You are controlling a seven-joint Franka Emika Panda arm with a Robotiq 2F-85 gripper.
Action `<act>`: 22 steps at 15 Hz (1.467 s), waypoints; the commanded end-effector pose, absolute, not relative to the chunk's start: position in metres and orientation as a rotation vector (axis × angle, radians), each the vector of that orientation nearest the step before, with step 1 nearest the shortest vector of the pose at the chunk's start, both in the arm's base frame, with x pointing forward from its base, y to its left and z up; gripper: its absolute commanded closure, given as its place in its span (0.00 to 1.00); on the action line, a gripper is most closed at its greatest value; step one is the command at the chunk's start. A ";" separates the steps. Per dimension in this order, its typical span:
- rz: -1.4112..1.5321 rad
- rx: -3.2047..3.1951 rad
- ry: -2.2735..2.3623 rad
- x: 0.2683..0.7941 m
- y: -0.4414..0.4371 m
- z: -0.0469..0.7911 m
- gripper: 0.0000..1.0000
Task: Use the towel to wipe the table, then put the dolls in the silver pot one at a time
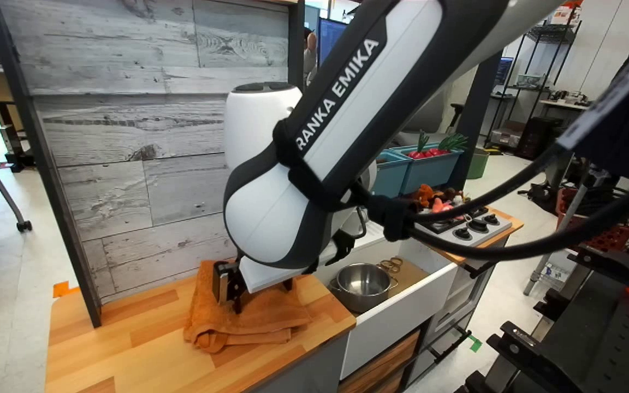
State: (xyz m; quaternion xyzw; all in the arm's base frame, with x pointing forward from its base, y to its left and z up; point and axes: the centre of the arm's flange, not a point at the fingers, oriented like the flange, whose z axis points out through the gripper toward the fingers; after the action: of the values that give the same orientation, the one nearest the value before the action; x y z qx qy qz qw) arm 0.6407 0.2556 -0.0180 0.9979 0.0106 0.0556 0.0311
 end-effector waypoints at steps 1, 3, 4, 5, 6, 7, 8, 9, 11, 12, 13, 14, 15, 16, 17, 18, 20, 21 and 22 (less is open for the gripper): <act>0.112 3.067 0.052 0.640 0.277 -0.055 0.00; 0.067 3.039 0.104 0.637 0.299 -0.084 0.00; 0.061 3.024 0.125 0.635 0.311 -0.096 0.00; 0.063 3.016 0.143 0.634 0.324 -0.107 0.00; 0.107 3.013 0.156 0.639 0.340 -0.110 0.00; 0.120 3.015 0.158 0.641 0.353 -0.108 0.00; 0.159 3.020 0.170 0.642 0.370 -0.106 0.00; 0.191 3.025 0.179 0.641 0.384 -0.103 0.00; 0.232 3.045 0.201 0.637 0.411 -0.096 0.00; 0.217 3.058 0.205 0.634 0.420 -0.094 0.00; 0.199 3.061 0.201 0.633 0.424 -0.095 0.00; 0.147 3.054 0.192 0.632 0.421 -0.097 0.00; 0.111 3.037 0.158 0.632 0.409 -0.099 0.00; 0.028 3.006 0.105 0.630 0.390 -0.103 0.00; 0.003 2.986 0.077 0.629 0.374 -0.105 0.00; -0.014 2.951 0.037 0.629 0.353 -0.105 0.00; -0.062 2.904 -0.044 0.635 0.316 -0.102 0.00; -0.073 2.886 -0.101 0.641 0.299 -0.099 0.00; -0.106 2.880 -0.157 0.649 0.280 -0.094 0.00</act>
State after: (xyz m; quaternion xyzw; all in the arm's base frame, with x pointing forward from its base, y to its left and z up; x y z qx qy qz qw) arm 0.6378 0.3416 -0.0545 0.9956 -0.0044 0.0043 0.0933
